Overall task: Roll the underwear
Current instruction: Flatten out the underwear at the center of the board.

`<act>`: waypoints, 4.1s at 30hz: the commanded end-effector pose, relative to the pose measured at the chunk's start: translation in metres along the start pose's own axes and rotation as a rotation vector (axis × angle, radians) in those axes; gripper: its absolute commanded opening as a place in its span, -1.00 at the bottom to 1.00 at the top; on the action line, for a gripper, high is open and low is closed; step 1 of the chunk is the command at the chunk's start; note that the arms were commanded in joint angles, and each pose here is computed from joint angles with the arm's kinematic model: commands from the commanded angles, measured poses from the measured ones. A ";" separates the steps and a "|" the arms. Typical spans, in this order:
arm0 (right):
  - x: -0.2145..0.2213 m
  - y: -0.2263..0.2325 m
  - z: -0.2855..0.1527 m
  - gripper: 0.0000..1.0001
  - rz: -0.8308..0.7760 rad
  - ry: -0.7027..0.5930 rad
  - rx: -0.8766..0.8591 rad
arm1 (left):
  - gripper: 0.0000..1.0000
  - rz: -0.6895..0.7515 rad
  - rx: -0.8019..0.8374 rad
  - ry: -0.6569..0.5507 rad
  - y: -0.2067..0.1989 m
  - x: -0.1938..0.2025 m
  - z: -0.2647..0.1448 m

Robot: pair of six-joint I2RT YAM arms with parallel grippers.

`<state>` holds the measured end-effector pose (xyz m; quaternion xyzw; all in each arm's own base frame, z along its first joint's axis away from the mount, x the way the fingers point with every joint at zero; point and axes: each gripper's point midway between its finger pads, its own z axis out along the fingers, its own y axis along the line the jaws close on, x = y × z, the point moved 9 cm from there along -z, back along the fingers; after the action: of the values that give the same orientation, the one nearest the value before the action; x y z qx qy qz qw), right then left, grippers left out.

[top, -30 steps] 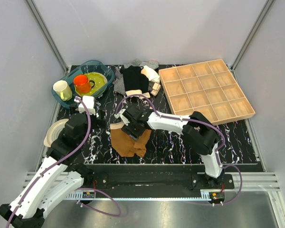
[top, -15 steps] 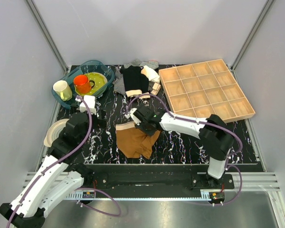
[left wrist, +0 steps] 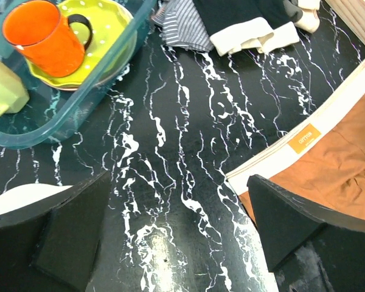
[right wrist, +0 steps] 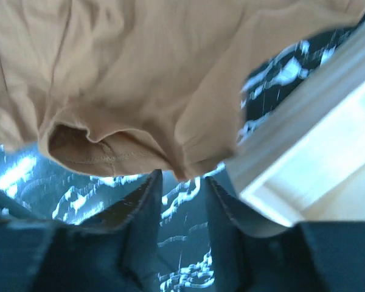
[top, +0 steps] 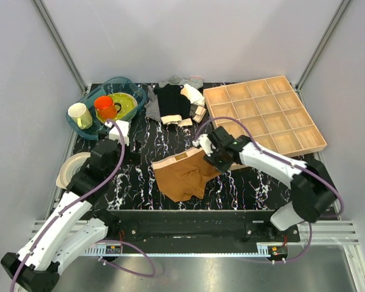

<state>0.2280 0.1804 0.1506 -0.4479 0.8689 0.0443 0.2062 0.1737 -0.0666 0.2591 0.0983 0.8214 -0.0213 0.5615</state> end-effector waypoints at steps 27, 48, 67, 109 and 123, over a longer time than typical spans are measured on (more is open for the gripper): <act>0.018 0.013 -0.059 0.96 -0.300 -0.450 -0.588 | 0.49 -0.351 0.415 0.790 -0.047 0.077 0.123; 0.019 0.011 -0.063 0.99 -0.292 -0.459 -0.529 | -1.00 -0.325 0.245 0.858 -0.030 0.088 0.138; -0.031 -0.031 0.001 0.88 -0.661 -0.477 -0.424 | -0.29 -0.354 0.024 0.513 0.040 0.000 0.131; -0.118 -0.114 0.016 -0.96 0.241 -0.376 0.008 | 0.90 -0.249 0.107 0.111 0.033 -0.005 0.041; -0.114 -0.108 0.023 -0.93 0.223 -0.361 -0.054 | 0.76 -0.502 0.333 0.506 0.008 0.030 0.129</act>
<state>0.3758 0.2077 0.1759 -0.3378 0.8694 0.1605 0.3229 0.2561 -0.0591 0.1874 -0.0034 0.9237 -0.1929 0.3309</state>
